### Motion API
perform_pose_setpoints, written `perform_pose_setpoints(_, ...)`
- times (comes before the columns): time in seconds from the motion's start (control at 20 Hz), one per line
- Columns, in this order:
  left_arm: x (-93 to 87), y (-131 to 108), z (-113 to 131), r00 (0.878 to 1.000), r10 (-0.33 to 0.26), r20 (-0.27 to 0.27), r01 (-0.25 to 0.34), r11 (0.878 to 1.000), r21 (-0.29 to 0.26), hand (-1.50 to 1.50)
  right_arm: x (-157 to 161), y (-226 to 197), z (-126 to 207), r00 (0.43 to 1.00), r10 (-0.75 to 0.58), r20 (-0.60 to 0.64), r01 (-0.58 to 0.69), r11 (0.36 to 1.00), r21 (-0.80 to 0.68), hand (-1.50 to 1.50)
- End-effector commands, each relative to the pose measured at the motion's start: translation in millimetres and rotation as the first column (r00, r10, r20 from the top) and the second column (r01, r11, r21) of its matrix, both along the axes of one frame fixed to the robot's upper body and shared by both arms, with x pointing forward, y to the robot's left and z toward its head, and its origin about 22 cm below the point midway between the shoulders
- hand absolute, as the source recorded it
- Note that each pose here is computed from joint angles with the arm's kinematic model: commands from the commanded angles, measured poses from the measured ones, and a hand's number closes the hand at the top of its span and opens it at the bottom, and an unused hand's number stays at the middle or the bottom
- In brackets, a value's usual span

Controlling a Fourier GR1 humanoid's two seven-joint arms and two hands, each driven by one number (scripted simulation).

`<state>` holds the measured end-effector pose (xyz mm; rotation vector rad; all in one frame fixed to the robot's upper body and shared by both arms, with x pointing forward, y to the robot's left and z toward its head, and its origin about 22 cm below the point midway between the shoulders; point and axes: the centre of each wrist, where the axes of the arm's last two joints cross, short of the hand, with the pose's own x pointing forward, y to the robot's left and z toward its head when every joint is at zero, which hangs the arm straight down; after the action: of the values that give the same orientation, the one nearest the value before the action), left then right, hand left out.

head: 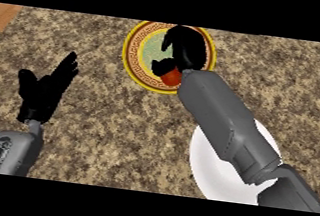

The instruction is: Pick the tomato from the plate and place it in the plate

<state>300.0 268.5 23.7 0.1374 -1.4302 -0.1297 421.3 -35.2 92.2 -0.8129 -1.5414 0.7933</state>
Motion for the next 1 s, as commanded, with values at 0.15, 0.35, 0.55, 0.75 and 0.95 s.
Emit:
perform_pose_setpoints(0.15,-2.4,-2.5,5.0,1.000,-0.009,-0.002,0.009,1.000,-0.010,0.00,13.7,-32.6,-13.0,0.992,0.125,0.013,-0.126,0.989,0.081,-1.50)
perform_pose_setpoints(0.35,-0.1,2.0,6.7,1.000,-0.012,-0.002,0.012,1.000,0.006,0.00,10.1,-14.3,-1.6,0.967,0.179,0.183,-0.203,0.971,0.123,-1.50)
perform_pose_setpoints(0.55,-3.0,7.8,2.3,1.000,0.023,0.001,-0.023,1.000,-0.015,0.00,7.6,-8.0,24.3,0.906,0.266,0.328,-0.370,0.875,0.311,-1.50)
perform_pose_setpoints(0.75,-2.9,0.2,5.0,1.000,0.003,-0.003,-0.003,1.000,0.007,0.00,8.9,-0.4,47.0,0.933,0.224,0.282,-0.338,0.814,0.472,-1.50)
perform_pose_setpoints(0.95,-10.3,26.2,-5.5,1.000,0.027,-0.012,-0.027,1.000,-0.002,0.00,13.3,-17.9,34.5,0.958,0.262,0.121,-0.277,0.716,0.641,-1.50)
